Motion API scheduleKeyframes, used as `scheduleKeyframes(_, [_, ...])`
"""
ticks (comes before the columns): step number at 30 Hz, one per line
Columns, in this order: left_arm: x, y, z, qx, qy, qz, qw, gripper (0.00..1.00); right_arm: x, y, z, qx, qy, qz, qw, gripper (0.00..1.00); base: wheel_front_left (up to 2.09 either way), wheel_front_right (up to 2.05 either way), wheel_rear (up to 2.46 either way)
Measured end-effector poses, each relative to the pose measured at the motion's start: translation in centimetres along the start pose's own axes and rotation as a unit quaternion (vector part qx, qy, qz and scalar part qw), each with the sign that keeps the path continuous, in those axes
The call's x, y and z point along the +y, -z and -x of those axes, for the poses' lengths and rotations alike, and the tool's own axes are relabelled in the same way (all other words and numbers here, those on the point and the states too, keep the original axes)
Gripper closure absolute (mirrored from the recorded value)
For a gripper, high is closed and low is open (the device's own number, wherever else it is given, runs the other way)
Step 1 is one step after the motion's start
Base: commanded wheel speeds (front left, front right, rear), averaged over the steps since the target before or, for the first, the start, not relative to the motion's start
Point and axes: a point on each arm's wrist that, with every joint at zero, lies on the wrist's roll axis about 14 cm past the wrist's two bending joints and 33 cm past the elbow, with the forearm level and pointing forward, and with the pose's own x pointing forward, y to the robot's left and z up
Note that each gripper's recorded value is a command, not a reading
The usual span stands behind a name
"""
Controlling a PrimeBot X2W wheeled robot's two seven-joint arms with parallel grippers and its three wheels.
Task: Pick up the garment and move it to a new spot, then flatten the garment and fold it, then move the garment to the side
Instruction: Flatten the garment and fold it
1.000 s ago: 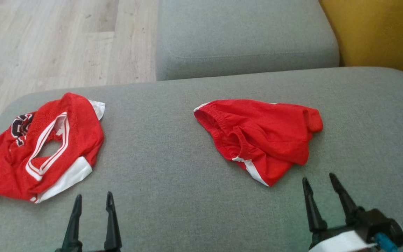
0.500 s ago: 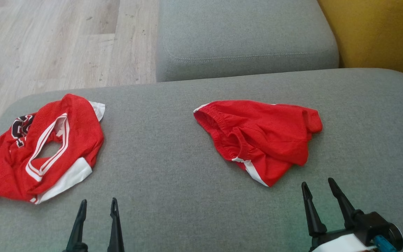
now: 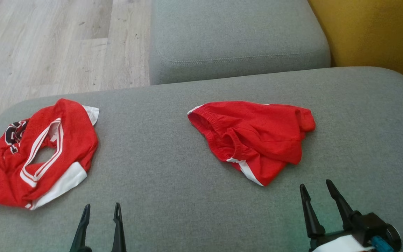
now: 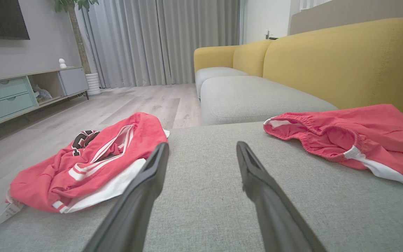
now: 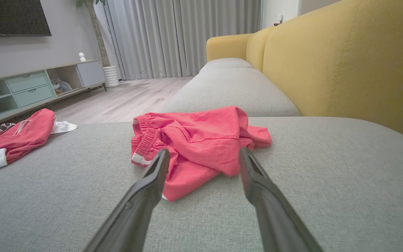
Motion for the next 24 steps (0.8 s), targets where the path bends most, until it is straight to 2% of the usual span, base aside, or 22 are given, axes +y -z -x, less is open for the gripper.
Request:
scheduleKeyframes(9, [-0.7, 0.4, 0.0, 0.006, 0.011, 0.001, 1.000, 0.00, -0.1, 0.2, 0.4, 0.003, 0.003, 0.003, 1.000, 0.00, 0.00, 0.00, 0.00])
scheduleKeyframes(14, [-2.1, 1.2, -0.1, 0.021, 0.036, 0.003, 0.999, 0.00, -0.3, 0.4, 0.7, 0.005, 0.008, 0.005, 1.000, 0.00, 0.00, 0.00, 0.00])
scheduleKeyframes(21, [-7.0, 4.2, -1.1, 0.068, 0.139, -0.019, 0.988, 0.00, -1.2, 0.1, 0.9, 0.000, 0.027, 0.004, 1.000, 0.00, 0.00, 0.00, 0.00])
scheduleKeyframes(23, [-8.9, 4.3, -2.0, 0.070, 0.178, -0.025, 0.981, 0.00, -1.6, -0.2, 1.0, -0.003, 0.034, 0.004, 0.999, 0.00, 0.00, 0.00, 0.00])
scheduleKeyframes(24, [-10.8, 4.6, -2.9, 0.074, 0.214, -0.032, 0.973, 0.00, -2.2, -0.3, 1.1, -0.004, 0.045, 0.003, 0.999, 0.00, 0.00, 0.00, 0.00])
